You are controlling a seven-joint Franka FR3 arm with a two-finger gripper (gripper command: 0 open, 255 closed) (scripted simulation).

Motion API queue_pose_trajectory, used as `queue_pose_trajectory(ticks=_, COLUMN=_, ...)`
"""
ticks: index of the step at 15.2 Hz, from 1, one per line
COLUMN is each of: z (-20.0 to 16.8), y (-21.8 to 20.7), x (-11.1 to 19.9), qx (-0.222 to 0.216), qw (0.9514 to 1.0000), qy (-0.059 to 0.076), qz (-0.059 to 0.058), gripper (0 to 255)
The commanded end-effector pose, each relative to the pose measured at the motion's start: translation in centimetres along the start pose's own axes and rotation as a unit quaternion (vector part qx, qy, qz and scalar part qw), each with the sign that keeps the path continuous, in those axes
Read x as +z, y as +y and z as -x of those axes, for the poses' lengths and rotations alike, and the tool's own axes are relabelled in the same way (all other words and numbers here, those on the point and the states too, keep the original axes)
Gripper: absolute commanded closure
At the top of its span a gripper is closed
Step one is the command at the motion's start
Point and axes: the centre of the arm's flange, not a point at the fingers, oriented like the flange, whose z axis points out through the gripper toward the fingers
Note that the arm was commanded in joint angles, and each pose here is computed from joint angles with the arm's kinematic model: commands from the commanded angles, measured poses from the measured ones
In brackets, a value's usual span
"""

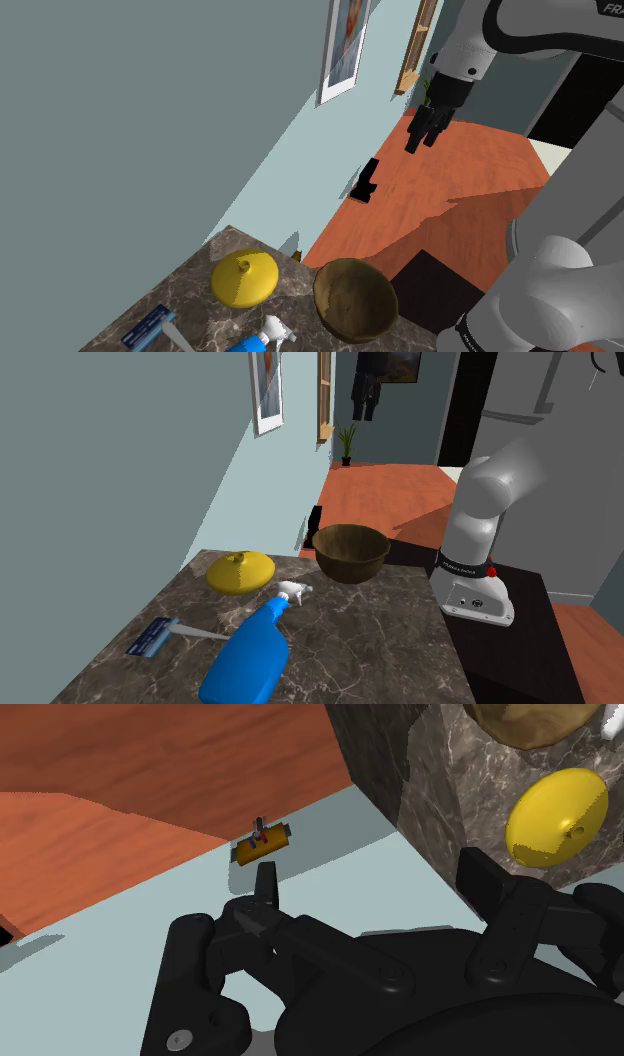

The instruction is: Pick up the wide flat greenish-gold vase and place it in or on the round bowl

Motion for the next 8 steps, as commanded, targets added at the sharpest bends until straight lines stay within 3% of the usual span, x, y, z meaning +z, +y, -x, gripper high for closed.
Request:
queue_pose_trajectory(ticks=1, z=0.0, y=0.0, x=0.0, qx=0.0, qw=1.0, qy=0.0, qz=0.0, gripper=0)
queue_pose_trajectory(ticks=8, z=-2.7, y=-7.4, x=5.0, qx=0.003, qw=0.9999, qy=-0.011, qz=0.002, gripper=0)
